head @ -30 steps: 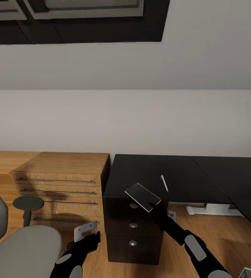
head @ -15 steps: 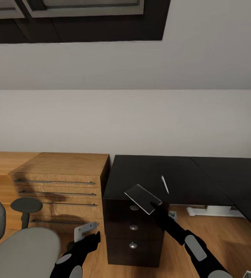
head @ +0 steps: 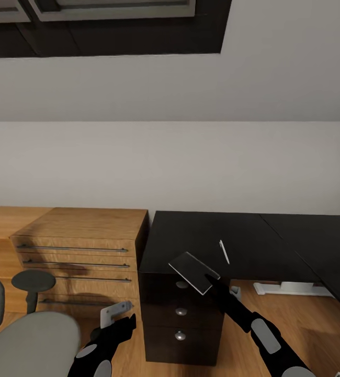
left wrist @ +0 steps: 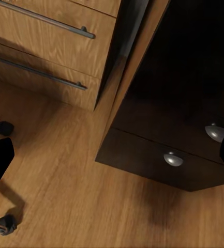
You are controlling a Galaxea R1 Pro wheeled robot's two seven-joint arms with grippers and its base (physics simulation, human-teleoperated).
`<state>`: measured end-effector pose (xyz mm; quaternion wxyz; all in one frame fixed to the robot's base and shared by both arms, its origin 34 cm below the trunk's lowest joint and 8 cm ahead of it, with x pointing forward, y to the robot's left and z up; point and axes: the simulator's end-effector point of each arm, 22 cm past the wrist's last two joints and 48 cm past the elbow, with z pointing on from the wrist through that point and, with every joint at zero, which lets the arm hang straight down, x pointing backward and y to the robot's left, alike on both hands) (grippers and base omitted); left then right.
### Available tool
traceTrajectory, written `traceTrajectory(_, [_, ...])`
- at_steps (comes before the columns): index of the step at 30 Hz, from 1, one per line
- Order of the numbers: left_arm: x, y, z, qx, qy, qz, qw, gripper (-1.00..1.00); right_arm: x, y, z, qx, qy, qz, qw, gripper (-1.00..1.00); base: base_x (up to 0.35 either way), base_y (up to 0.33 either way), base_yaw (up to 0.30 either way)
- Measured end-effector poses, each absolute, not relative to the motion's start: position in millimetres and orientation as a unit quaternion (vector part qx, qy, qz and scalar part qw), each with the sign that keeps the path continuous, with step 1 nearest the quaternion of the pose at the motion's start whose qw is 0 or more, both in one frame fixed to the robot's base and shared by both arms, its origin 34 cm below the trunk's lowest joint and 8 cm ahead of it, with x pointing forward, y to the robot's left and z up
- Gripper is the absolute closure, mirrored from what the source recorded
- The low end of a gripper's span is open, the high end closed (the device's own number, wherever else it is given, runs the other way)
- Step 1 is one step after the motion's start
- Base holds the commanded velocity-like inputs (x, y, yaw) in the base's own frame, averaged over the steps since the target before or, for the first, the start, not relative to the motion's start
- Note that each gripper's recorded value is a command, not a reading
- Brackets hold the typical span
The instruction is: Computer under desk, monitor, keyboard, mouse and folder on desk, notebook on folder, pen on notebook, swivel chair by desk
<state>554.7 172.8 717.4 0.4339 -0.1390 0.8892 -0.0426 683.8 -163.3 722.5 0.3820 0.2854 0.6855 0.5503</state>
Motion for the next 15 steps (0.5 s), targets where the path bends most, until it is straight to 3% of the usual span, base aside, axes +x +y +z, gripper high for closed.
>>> traceTrajectory(15, [555,173,717,-0.139,0.889,-0.043,0.434,-1.00,684,-168,705,0.302,0.707,0.522,0.369,-1.00,0.000,0.000,0.000])
